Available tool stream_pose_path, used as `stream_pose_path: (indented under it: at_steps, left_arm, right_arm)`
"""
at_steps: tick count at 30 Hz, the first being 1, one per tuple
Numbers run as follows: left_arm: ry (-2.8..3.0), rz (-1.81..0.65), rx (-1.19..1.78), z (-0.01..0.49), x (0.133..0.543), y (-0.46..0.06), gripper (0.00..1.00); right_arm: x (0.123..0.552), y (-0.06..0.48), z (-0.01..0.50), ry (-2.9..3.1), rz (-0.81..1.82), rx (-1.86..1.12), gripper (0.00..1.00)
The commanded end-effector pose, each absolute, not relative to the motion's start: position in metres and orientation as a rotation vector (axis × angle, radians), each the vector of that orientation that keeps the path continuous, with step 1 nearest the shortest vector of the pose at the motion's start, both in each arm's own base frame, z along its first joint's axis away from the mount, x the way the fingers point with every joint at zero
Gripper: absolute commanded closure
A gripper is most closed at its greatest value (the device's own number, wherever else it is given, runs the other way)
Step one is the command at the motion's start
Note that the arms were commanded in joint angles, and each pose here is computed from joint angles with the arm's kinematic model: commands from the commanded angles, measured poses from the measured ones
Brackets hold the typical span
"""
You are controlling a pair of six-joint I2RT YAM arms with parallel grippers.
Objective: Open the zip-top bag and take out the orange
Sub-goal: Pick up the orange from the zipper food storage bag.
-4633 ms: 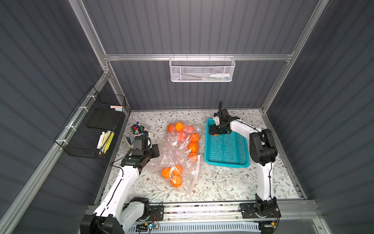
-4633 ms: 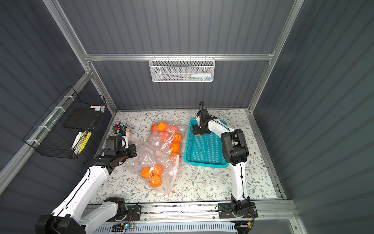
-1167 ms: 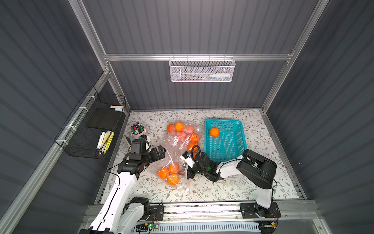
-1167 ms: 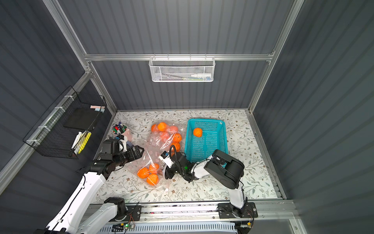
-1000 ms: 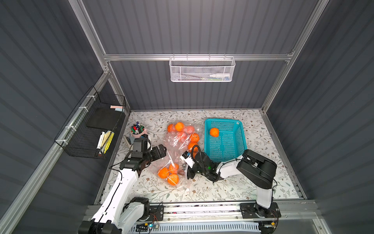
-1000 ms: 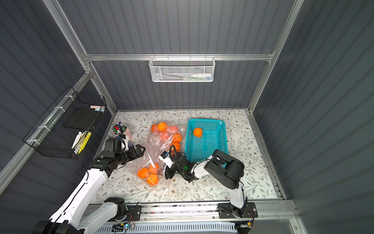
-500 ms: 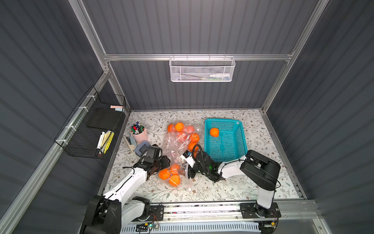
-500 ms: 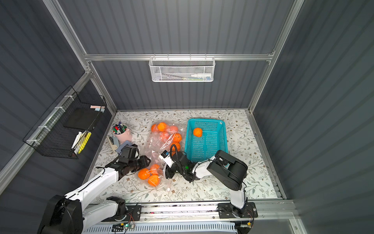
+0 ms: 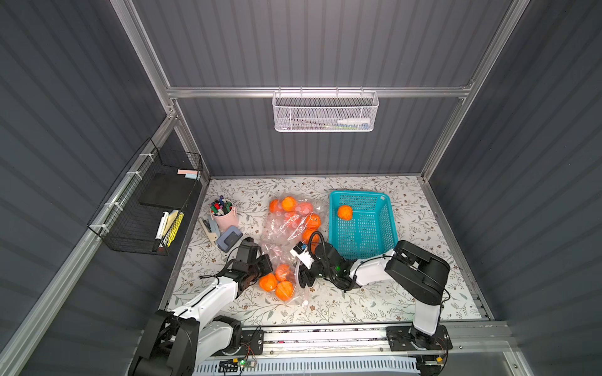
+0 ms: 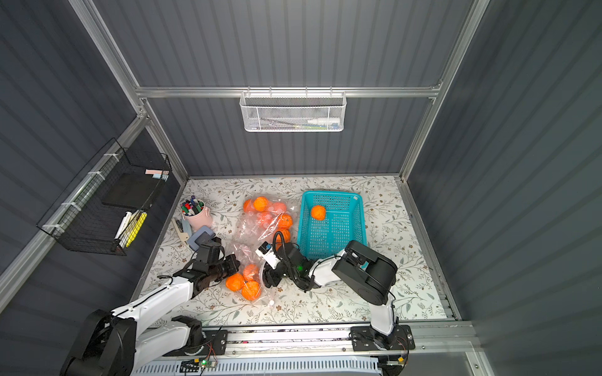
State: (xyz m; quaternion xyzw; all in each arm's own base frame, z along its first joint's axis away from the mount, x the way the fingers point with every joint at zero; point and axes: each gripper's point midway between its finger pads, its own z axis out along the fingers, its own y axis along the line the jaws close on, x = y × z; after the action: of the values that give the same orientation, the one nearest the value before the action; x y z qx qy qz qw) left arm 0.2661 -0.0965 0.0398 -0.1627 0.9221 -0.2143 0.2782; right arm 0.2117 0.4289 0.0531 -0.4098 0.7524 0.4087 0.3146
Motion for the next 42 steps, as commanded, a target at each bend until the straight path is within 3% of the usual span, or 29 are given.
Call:
stream_pose_path:
  at_steps: [1,8,14,18,32,42]
  left_arm:
    - [2.526,-0.552,-0.461,0.021,0.251,-0.093,1.0]
    - [2.527,-0.564,-0.454,0.018,0.249,-0.094,1.0]
    - [2.527,-0.527,-0.451,0.019,0.248,-0.089,1.0]
    - [2.518,-0.503,-0.472,0.02,0.246,-0.084,1.0]
    - [2.465,-0.509,-0.559,0.026,0.249,-0.08,1.0]
    - [2.447,-0.487,-0.535,0.038,0.254,-0.078,1.0]
  right_arm:
    - [0.204,0.44,0.049,1.988,1.15,-1.141,0.27]
    - [0.2,0.462,0.029,2.075,1.191,-1.172,0.24]
    - [0.2,0.457,0.048,2.043,1.168,-1.156,0.4]
    - [0.202,0.438,0.084,2.012,1.109,-1.165,0.43]
    - [0.203,0.352,0.11,2.129,0.934,-1.237,0.43]
    - [0.188,0.375,0.093,2.149,1.115,-1.273,0.28]
